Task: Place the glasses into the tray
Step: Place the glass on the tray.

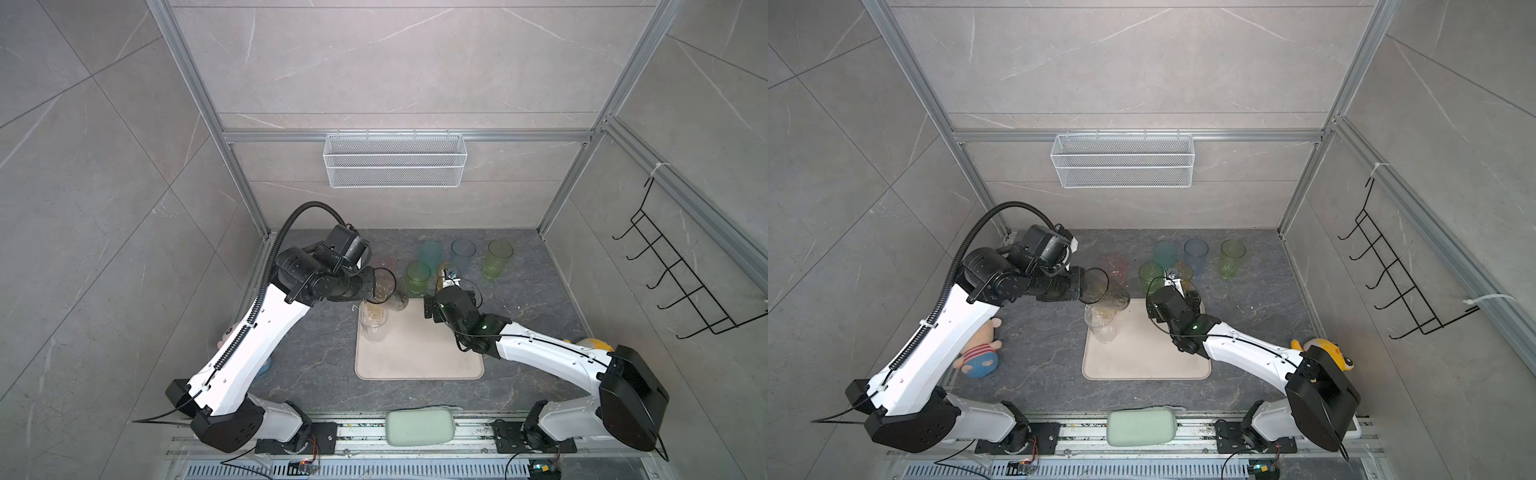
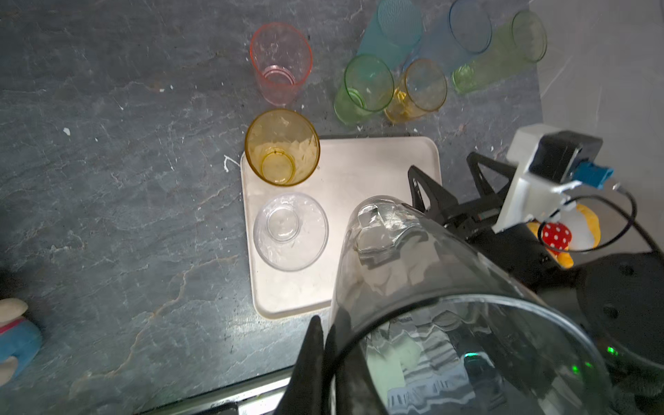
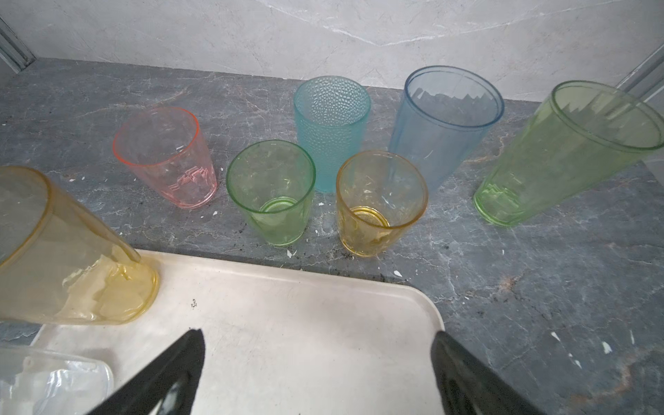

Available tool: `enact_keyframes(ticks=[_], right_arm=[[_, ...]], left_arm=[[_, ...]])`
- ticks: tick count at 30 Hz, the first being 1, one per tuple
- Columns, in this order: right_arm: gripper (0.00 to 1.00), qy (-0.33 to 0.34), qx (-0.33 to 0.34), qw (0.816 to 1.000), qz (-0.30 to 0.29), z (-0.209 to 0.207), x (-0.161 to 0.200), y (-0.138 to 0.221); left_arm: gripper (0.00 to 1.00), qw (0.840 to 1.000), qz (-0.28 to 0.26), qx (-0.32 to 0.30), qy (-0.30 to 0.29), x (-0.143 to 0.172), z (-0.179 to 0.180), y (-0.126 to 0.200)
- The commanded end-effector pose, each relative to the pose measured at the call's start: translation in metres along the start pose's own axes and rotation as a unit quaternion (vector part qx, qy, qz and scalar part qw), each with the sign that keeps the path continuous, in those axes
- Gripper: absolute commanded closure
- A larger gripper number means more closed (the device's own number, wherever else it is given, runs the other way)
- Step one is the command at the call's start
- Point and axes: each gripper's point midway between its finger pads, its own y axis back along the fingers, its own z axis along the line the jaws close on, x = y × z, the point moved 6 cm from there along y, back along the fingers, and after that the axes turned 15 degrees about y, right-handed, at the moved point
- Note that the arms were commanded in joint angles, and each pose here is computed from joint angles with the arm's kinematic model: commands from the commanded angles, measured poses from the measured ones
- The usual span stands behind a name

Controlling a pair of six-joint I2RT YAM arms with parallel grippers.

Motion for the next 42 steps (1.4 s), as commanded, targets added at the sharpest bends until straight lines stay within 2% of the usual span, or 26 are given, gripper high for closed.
enact_keyframes(ticks=[1, 8, 17, 42], right_arm=[[0.0, -0.002, 0.002, 1.0, -0.012, 0.001, -0.007, -0.003], [0.0, 0.001, 0.006, 1.0, -0.009, 0.001, -0.006, -0.005], [0.01, 0.003, 0.006, 1.0, -0.007, 0.002, -0.006, -0.006], [0.0, 0.006, 0.009, 1.0, -0.002, 0.002, -0.005, -0.007]], left_arm=[[1.0, 1.0, 0.017, 0.009, -0.001, 0.017, 0.003, 0.016], [1.0, 0.998, 0.052, -0.008, -0.026, 0.04, 0.005, 0.014], [1.0, 0.995, 0.081, -0.055, -0.029, 0.061, 0.018, -0.002], [1.0, 0.981, 0.108, -0.161, 0.004, 0.082, 0.047, -0.064]])
